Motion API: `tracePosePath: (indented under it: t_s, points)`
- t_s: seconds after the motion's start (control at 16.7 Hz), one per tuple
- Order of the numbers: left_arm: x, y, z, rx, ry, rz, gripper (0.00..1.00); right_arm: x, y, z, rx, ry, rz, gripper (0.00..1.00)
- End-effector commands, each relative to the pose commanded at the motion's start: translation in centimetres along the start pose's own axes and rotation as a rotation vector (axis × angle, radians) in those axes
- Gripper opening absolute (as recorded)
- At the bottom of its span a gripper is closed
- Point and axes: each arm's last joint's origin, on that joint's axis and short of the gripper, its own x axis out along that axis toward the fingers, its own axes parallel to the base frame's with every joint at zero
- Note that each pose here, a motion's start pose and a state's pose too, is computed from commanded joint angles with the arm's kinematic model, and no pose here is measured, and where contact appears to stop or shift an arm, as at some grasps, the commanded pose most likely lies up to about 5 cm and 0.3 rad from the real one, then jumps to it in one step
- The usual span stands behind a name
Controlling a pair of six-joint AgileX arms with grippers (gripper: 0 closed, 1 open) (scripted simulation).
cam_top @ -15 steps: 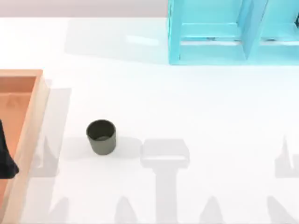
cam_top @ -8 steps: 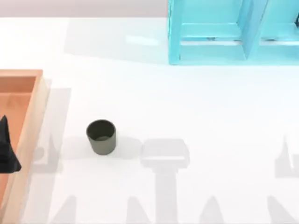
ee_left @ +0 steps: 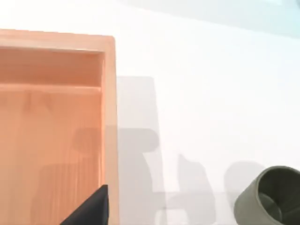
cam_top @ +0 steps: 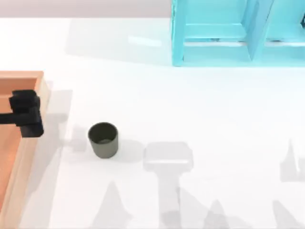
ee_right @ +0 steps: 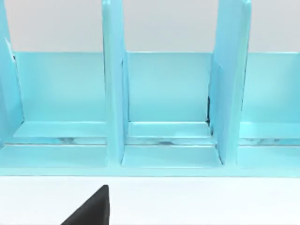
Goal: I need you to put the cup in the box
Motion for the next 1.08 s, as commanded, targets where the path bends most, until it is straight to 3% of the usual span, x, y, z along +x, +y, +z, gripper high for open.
tracePosePath:
  t_s: [0.24,0.48,0.78,1.08]
  points:
    - [3.5,-3.2,4.8,-0.027,0.291,-0.001,1.0,0.0,0.0,0.0,0.0,0.0,0.0,1.0]
    - [8.4,-7.2,7.5,-0.03,0.555,0.041,1.0,0.0,0.0,0.0,0.0,0.0,0.0,1.0]
    - [14.3,-11.7,7.8,-0.011,0.802,0.122,1.0,0.0,0.0,0.0,0.0,0.0,0.0,1.0]
    - [17.5,-14.3,6.8,0.009,0.928,0.184,1.0,0.0,0.0,0.0,0.0,0.0,0.0,1.0]
